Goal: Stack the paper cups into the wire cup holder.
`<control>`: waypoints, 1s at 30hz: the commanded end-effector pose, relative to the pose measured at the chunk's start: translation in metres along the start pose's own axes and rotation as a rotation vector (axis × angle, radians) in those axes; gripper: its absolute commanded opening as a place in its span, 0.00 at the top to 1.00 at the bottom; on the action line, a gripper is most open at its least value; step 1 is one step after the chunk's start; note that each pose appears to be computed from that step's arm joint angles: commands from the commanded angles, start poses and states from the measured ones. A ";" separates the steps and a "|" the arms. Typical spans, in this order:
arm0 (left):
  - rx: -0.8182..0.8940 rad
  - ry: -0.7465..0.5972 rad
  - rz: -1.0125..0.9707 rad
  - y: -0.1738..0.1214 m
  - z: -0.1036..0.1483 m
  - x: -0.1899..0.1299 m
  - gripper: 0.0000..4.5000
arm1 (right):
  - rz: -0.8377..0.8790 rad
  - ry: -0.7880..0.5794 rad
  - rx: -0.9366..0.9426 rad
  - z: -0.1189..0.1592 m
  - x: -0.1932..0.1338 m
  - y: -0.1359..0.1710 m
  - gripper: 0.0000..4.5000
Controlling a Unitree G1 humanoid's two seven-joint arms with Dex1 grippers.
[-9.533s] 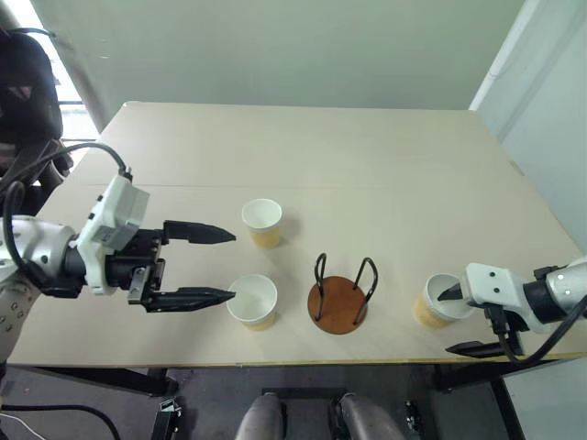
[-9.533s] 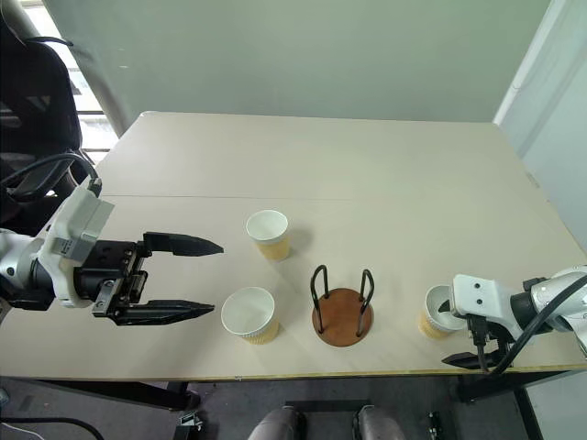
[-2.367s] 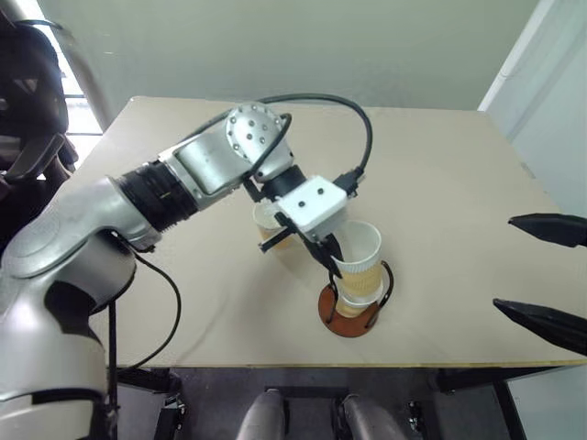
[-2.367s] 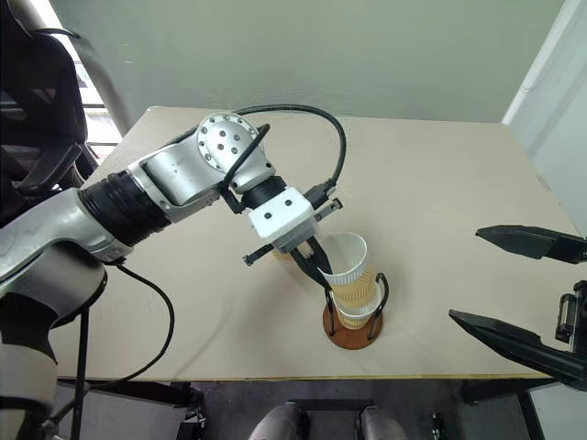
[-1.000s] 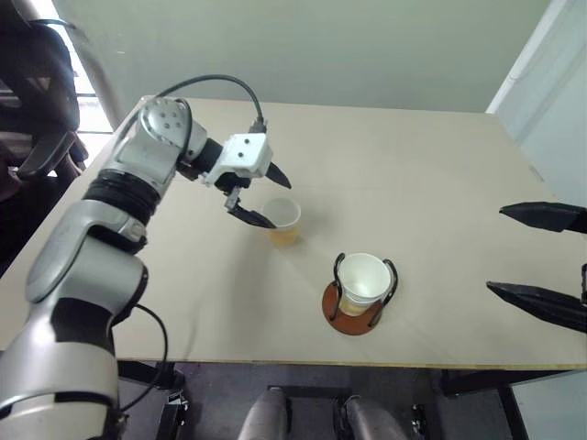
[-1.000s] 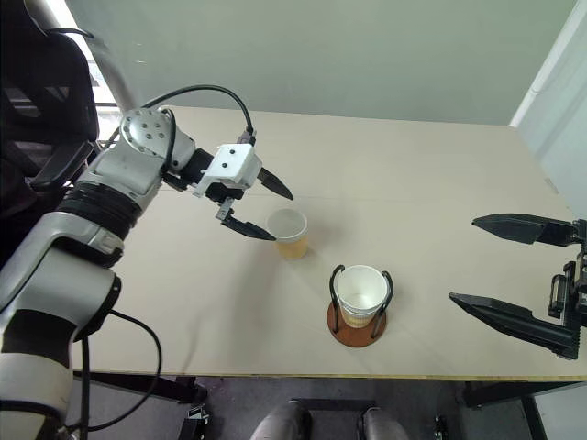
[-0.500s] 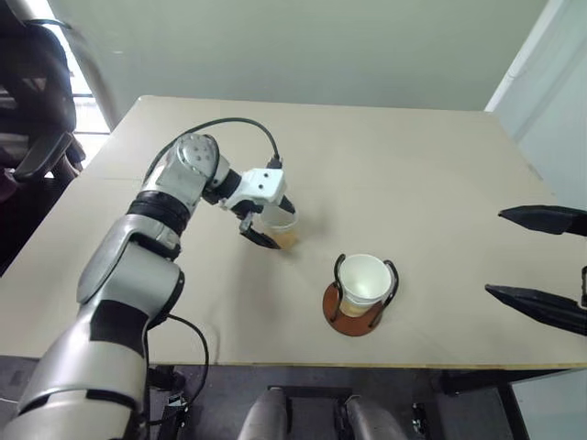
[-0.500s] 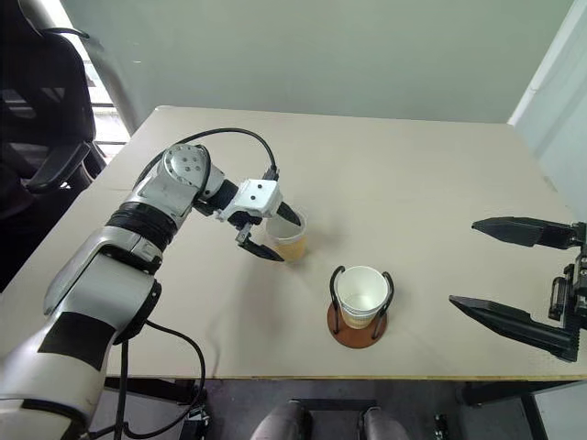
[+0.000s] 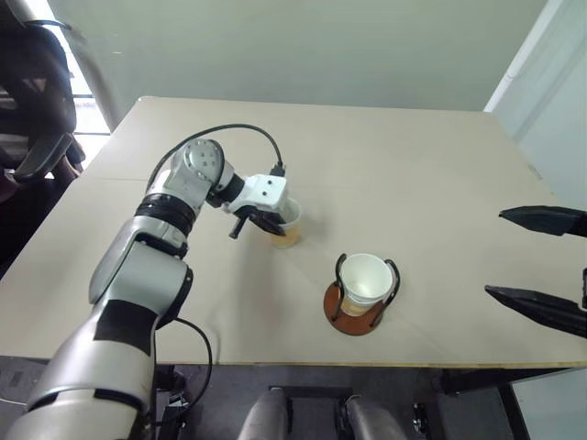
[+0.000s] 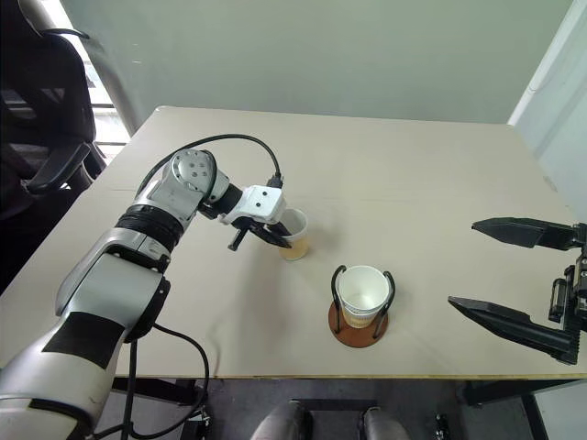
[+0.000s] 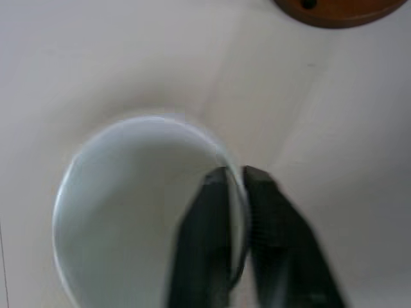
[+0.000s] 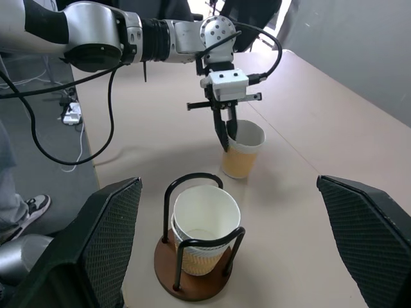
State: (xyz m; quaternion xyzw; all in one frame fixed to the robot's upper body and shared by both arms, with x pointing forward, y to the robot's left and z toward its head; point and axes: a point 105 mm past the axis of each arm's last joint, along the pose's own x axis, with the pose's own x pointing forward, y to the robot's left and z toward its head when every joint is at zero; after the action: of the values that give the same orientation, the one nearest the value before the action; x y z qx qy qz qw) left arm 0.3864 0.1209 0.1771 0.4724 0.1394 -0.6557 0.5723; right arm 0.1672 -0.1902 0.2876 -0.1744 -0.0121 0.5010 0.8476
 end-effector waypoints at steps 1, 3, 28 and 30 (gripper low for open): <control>-0.001 -0.014 0.009 0.000 0.000 -0.003 0.99 | -0.016 -0.011 -0.036 0.007 -0.003 -0.002 0.00; 0.006 -0.029 0.003 -0.002 0.001 -0.003 0.99 | -0.016 -0.011 -0.037 0.007 -0.003 -0.002 0.00; 0.532 -0.445 -0.359 -0.053 0.186 -0.048 0.99 | -0.081 0.121 0.046 -0.008 -0.032 0.004 0.00; 0.541 -0.403 -0.369 -0.050 0.181 -0.040 0.99 | -0.087 0.119 0.041 -0.008 -0.031 0.005 0.00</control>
State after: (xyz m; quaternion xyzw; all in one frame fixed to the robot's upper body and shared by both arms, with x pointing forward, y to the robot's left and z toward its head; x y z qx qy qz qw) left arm 0.2539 0.0294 0.2817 0.4079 -0.0681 -0.8459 0.3366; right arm 0.1519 -0.2161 0.2757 -0.1681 0.0596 0.4651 0.8671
